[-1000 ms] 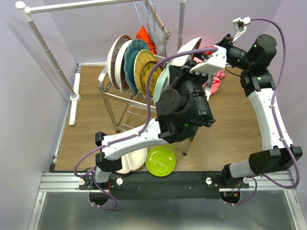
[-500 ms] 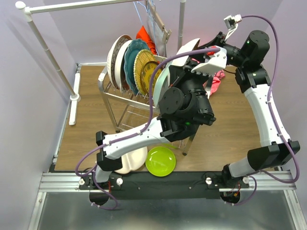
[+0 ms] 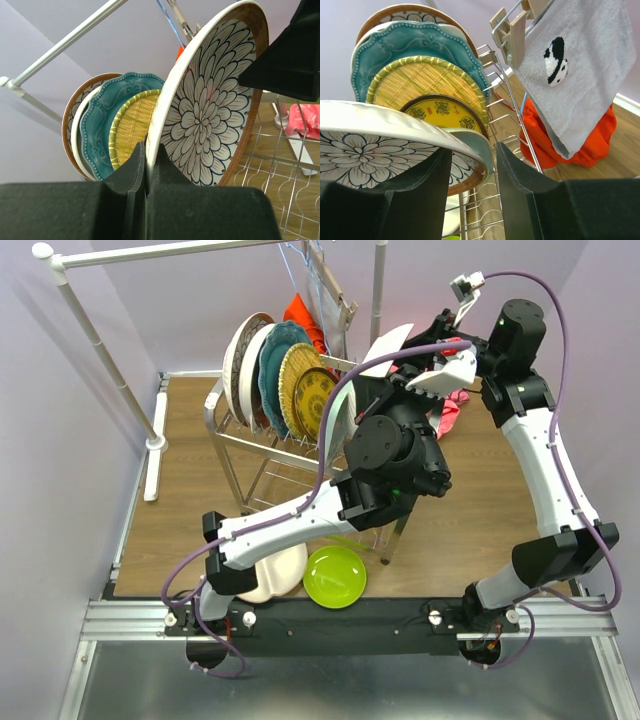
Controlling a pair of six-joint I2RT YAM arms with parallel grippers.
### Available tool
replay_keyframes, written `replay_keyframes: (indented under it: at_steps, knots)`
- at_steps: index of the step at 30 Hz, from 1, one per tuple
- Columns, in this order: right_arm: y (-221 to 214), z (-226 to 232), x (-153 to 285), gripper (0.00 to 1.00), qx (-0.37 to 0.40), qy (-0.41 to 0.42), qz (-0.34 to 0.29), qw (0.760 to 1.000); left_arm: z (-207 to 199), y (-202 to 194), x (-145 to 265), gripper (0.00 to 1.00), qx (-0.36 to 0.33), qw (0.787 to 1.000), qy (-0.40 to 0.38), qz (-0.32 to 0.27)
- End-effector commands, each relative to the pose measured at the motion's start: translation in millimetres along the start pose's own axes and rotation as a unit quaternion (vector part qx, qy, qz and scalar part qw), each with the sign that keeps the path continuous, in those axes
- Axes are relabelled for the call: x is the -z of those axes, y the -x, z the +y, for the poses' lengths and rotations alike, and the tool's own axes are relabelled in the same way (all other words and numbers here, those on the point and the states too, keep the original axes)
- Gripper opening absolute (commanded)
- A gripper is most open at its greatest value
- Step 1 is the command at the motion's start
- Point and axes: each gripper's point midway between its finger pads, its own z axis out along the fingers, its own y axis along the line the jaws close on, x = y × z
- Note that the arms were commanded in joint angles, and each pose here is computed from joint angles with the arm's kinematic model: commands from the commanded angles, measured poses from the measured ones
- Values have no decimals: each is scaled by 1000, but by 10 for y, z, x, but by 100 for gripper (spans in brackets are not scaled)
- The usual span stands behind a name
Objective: Load the plates into the dish rack
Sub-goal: Insert the plate into the dish rack
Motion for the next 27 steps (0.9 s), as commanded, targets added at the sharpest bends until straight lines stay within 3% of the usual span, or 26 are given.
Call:
replay_keyframes:
  at_steps: [1,27]
  knots:
    - [10,-153,-173,49,20,-35,-3,999,41,28,34,0,18,1000,-5,-4]
    - [-186,-170,-397,49,37,-42,29,998,-29,-30,7,0,21,1000,1,4]
